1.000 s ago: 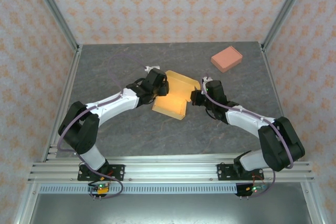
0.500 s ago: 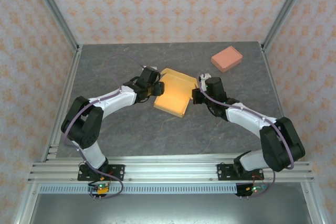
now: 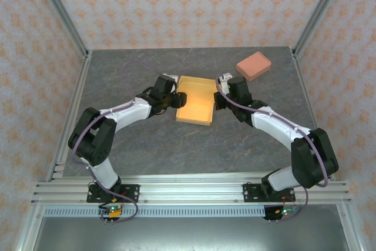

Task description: Fold the paper box

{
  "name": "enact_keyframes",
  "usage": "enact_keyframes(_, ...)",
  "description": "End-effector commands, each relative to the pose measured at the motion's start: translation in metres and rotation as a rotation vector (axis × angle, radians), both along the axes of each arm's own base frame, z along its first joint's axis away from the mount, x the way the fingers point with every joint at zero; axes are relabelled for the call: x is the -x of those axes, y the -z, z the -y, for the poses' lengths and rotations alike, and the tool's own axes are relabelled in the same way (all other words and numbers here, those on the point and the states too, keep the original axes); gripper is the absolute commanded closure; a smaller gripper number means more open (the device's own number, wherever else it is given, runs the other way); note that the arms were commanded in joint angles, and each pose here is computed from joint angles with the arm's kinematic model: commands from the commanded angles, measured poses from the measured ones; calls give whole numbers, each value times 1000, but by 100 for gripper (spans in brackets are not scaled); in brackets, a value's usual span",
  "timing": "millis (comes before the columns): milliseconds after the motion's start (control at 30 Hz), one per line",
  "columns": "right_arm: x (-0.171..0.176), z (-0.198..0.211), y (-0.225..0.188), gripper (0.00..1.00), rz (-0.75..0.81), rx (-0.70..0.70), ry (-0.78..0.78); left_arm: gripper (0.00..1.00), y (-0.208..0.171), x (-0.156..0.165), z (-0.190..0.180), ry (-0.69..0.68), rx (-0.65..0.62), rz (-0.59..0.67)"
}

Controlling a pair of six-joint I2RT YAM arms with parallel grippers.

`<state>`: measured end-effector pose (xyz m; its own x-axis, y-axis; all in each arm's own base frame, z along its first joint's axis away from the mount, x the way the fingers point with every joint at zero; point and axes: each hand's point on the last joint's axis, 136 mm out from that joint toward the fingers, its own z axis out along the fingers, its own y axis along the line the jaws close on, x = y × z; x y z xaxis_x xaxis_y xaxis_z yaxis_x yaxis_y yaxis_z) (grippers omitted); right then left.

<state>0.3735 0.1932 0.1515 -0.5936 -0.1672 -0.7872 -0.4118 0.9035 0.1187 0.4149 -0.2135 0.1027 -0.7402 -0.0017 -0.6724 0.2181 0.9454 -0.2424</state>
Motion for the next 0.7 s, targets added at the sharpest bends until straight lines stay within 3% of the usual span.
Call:
enact_keyframes(0,-2,8,1,94,1,93,-6,40,-16,-12,2,22,25,50)
enact_keyframes(133,-3,9,4,95,-10,109,-3,38,-17,-10,2,51,40,53)
enact_keyframes(267,-3,8,7,95,-20,104,-4,46,-7,-7,6,83,38,19)
enact_keyframes(600,-1,4,7,96,-30,91,-17,47,8,-8,14,112,55,-20)
enact_keyframes(667,0,4,8,96,-34,88,-22,54,6,-10,15,110,57,-16)
